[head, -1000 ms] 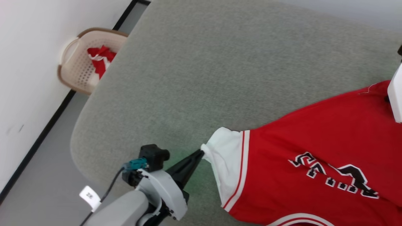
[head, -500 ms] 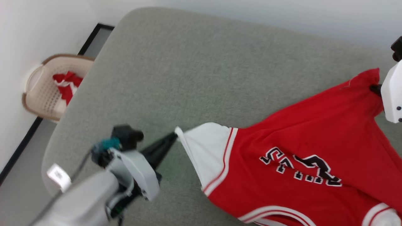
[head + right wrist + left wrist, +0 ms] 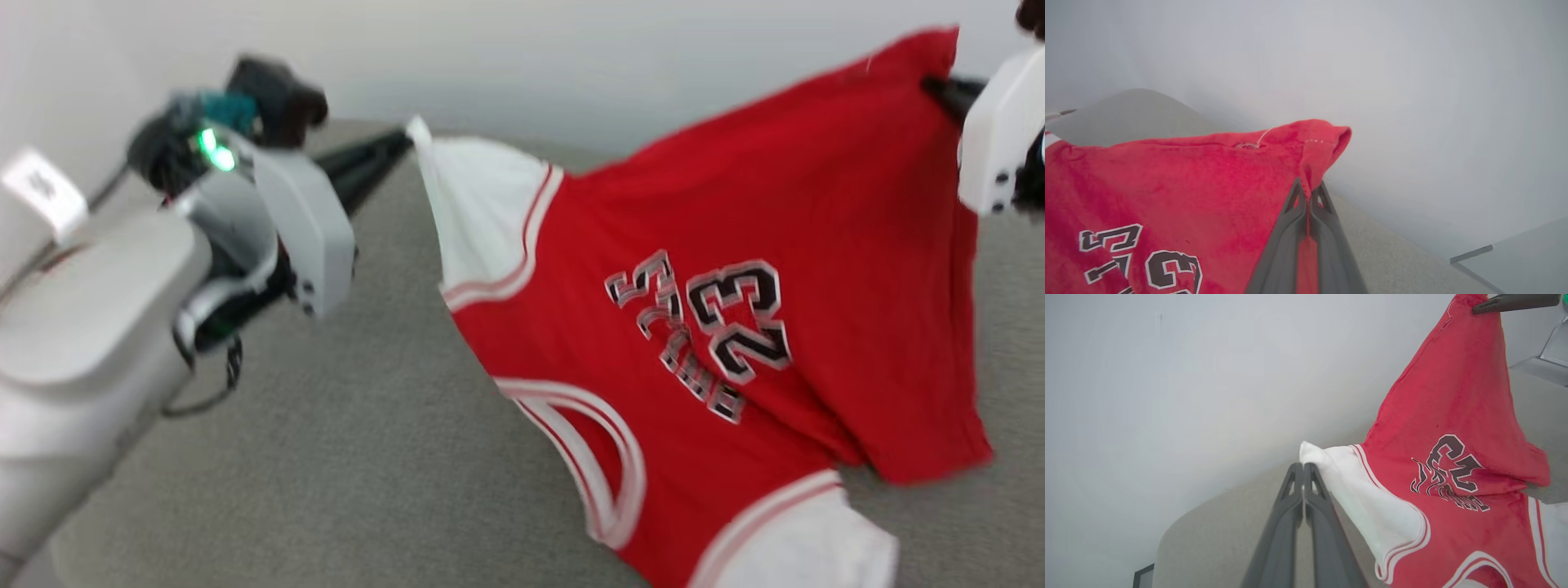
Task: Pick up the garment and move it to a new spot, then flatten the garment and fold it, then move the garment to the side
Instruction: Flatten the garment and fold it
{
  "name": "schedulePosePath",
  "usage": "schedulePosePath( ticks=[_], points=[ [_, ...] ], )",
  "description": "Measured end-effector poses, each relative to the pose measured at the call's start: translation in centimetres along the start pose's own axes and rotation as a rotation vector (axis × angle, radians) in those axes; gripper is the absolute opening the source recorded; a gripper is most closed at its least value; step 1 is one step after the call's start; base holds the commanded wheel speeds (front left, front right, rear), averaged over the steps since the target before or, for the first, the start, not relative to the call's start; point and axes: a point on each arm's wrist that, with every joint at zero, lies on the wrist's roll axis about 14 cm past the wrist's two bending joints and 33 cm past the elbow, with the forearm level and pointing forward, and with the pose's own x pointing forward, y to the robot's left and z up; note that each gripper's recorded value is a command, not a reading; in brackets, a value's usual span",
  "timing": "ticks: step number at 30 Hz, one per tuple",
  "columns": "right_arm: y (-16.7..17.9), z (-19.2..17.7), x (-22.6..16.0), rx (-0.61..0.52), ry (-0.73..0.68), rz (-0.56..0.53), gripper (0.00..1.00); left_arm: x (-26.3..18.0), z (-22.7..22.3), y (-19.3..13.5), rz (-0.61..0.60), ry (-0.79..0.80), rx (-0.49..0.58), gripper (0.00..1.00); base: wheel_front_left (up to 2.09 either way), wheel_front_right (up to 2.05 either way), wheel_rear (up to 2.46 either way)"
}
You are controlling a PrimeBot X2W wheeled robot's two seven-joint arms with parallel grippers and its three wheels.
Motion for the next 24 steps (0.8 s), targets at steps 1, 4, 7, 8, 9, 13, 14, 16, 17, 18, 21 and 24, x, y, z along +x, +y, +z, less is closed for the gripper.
schedulePosePath(
  ticks=[1,4,7,8,9,13,14,16,17,18,21,24],
  points=[
    [-0.3,1.2,-0.5,-0.008,-0.031,-0.016,0.00,0.1,1.3,0.1,-0.001,-0.016,0.020,0.00,0.00,0.00,0.00],
    [-1.2,3.9,-2.0,-0.022,-0.111,-0.062,0.00,0.4,4.8,0.3,-0.002,-0.054,0.074,0.00,0.00,0.00,0.00],
    [-2.3,7.0,-3.8,-0.025,-0.198,-0.109,0.00,0.6,8.1,1.1,0.022,-0.094,0.121,0.00,0.00,0.00,0.00],
    [-2.6,7.9,-4.3,-0.030,-0.223,-0.124,0.00,0.6,9.2,1.3,0.032,-0.107,0.131,0.00,0.00,0.00,0.00],
    [-2.9,8.5,-4.8,-0.037,-0.242,-0.140,0.00,0.6,10.2,1.6,0.039,-0.121,0.139,0.00,0.00,0.00,0.00],
    [-3.9,10.7,-6.4,-0.029,-0.311,-0.187,0.00,0.8,13.8,2.0,0.059,-0.181,0.173,0.00,0.00,0.00,0.00],
    [-4.1,11.2,-6.8,-0.025,-0.328,-0.194,0.00,0.8,14.7,2.2,0.066,-0.196,0.180,0.00,0.00,0.00,0.00],
    [-4.4,11.9,-7.1,-0.024,-0.344,-0.206,0.00,0.9,16.2,2.4,0.074,-0.224,0.189,0.00,0.00,0.00,0.00],
    [-4.6,12.2,-7.2,-0.029,-0.351,-0.214,0.00,1.0,16.9,2.6,0.082,-0.236,0.197,0.00,0.00,0.00,0.00],
    [-4.8,12.4,-7.1,-0.028,-0.357,-0.217,0.00,1.1,17.4,2.9,0.090,-0.243,0.203,0.00,0.00,0.00,0.00],
    [-5.5,12.8,-6.7,-0.011,-0.374,-0.225,0.00,1.7,18.7,3.6,0.102,-0.267,0.214,0.00,0.00,0.00,0.00],
    [-6.4,13.1,-5.8,0.004,-0.386,-0.234,0.00,2.7,19.7,4.4,0.114,-0.286,0.226,0.00,0.00,0.00,0.00]
  ],
)
